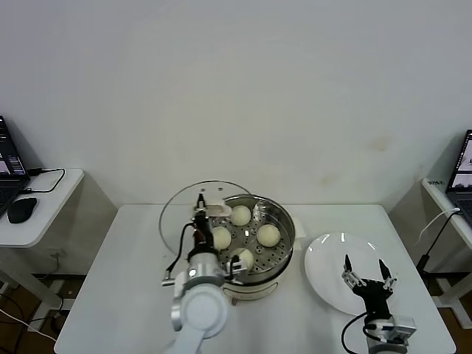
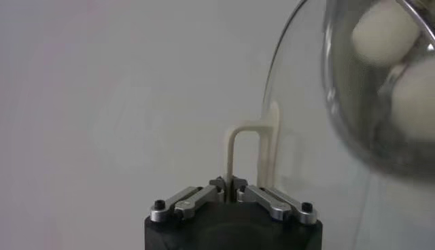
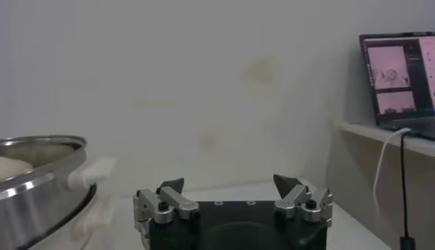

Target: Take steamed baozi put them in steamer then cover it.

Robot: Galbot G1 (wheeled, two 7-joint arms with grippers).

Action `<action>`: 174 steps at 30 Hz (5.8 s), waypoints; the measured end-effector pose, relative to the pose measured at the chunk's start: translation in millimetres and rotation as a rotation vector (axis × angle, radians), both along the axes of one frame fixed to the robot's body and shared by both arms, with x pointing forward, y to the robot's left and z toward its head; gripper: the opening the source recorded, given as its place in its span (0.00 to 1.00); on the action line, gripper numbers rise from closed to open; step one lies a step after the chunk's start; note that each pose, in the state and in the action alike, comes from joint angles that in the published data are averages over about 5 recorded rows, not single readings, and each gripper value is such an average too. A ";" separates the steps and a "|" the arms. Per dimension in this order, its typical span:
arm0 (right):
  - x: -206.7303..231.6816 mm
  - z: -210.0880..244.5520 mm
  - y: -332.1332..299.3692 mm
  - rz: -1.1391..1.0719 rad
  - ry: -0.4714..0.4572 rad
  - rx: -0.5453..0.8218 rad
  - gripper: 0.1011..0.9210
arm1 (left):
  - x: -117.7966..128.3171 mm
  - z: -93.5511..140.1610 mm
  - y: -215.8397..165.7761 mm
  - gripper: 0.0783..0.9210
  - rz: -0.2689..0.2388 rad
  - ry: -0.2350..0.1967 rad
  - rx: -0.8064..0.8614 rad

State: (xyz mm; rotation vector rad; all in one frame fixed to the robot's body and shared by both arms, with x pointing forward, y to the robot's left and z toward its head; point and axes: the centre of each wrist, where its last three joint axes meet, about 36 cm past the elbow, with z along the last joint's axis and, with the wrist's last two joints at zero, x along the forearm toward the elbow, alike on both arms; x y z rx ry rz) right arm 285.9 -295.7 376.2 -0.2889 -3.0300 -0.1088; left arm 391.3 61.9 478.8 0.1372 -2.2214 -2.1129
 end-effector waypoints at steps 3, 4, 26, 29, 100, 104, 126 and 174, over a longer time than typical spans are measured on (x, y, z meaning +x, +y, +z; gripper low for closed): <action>-0.3 -1.6 0.2 -0.008 0.001 0.000 0.88 | 3.9 0.6 -14.0 0.07 -0.023 0.006 -0.006; -0.5 -2.1 0.1 -0.011 0.002 0.000 0.88 | 5.1 0.6 -18.3 0.07 -0.031 0.008 -0.006; 0.0 -5.1 -2.2 -0.034 0.001 -0.001 0.88 | 14.0 -19.9 -60.0 0.07 -0.114 0.053 -0.012; 0.4 -5.1 -2.4 -0.036 0.000 -0.001 0.88 | 14.1 -23.9 -60.2 0.07 -0.112 0.054 -0.013; -2.4 -2.1 -9.3 -0.056 -0.014 -0.012 0.88 | 7.6 -54.9 -60.6 0.07 -0.120 0.056 0.023; -2.3 -1.8 -9.3 -0.056 -0.015 -0.012 0.88 | 5.9 -54.9 -59.6 0.09 -0.129 0.055 0.027; -4.0 -2.7 -9.1 -0.055 -0.008 -0.014 0.88 | -28.7 -30.5 -43.3 0.82 -0.190 0.059 -0.030; -26.7 -4.5 -5.5 0.297 0.192 -0.009 0.88 | -141.7 -78.1 193.2 0.88 -0.032 0.217 -1.170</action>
